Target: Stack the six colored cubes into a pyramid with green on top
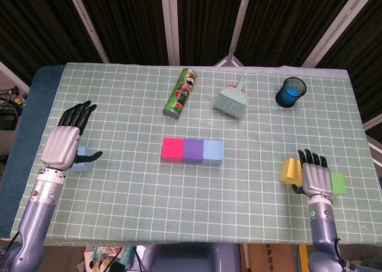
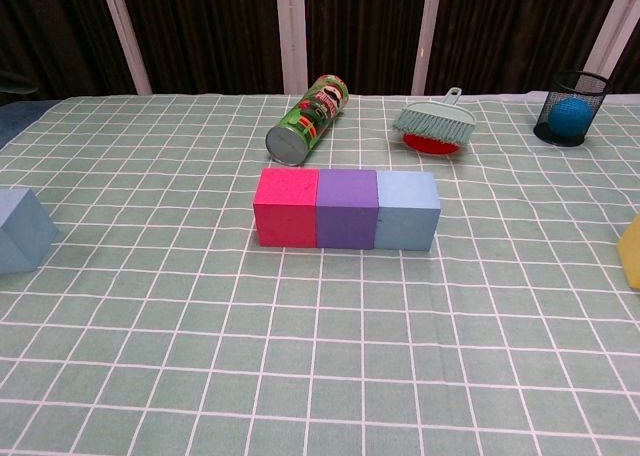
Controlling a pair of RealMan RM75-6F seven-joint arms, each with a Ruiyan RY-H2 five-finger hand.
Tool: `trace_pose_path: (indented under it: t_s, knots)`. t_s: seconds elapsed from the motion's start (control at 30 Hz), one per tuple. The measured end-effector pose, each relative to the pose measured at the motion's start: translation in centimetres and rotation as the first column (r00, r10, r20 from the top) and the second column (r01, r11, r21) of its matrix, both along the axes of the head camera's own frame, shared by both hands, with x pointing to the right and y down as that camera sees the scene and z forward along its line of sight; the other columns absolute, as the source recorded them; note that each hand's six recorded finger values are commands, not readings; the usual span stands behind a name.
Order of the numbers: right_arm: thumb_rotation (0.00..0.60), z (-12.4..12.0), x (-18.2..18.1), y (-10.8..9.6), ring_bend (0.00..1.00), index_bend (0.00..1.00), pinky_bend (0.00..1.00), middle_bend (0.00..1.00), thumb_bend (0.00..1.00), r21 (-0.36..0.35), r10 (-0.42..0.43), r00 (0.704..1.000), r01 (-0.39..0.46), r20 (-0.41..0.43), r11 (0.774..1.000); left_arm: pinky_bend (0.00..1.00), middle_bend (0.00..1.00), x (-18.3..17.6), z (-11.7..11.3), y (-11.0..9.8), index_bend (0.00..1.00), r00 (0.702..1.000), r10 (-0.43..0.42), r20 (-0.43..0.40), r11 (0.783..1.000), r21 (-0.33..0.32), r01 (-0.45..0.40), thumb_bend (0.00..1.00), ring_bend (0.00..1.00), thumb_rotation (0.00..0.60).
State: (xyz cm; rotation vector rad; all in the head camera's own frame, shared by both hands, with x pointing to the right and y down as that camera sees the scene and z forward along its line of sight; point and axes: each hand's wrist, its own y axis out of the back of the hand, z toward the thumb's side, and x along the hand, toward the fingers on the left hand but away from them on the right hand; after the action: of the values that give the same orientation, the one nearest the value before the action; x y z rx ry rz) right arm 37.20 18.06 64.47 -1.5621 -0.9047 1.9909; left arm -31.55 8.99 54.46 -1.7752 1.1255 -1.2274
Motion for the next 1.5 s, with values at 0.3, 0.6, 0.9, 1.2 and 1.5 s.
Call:
trace_pose_path:
  t_s: [0.3, 0.6, 0.9, 1.2, 1.5]
  knots:
    - [0.6, 0.8, 1.0, -0.5, 0.1, 0.0, 0.0, 0.22, 0.28, -0.003, 0.015, 1.0, -0.015, -0.013, 1.0, 0.07, 0.0, 0.2, 0.1, 0.2, 0.0, 1.0, 0.004, -0.001, 1.0, -0.009, -0.004, 0.09, 0.01, 0.6]
    - [0.6, 1.4, 1.3, -0.8, 0.11, 0.0, 0.0, 0.24, 0.27, -0.018, 0.033, 0.999, -0.033, 0.0, 0.999, 0.07, 0.0, 0.4, 0.3, 0.4, 0.0, 1.0, 0.005, 0.002, 1.0, -0.015, -0.005, 0.09, 0.01, 0.6]
    - [0.6, 2.1, 1.1, -1.1, 0.27, 0.0, 0.0, 0.4, 0.3, -0.041, 0.017, 1.0, -0.017, 0.005, 0.999, 0.07, 0.0, 0.2, 0.3, 0.2, 0.0, 1.0, -0.004, -0.001, 1.0, -0.015, 0.004, 0.09, 0.01, 0.6]
    - [0.6, 1.1, -0.5, -2.3, 0.29, 0.0, 0.0, 0.43, 0.32, 0.002, -0.009, 0.998, 0.009, 0.062, 1.0, 0.07, 0.0, 0.1, 0.4, 0.2, 0.0, 1.0, -0.004, 0.002, 1.0, -0.017, 0.004, 0.09, 0.01, 0.6]
    - [0.6, -3.2, -6.6, -5.8, 0.29, 0.0, 0.0, 0.43, 0.32, 0.091, -0.155, 0.972, 0.141, 0.178, 0.986, 0.07, 0.0, 0.2, 0.4, 0.2, 0.0, 1.0, -0.004, 0.001, 1.0, -0.017, 0.004, 0.09, 0.01, 0.6]
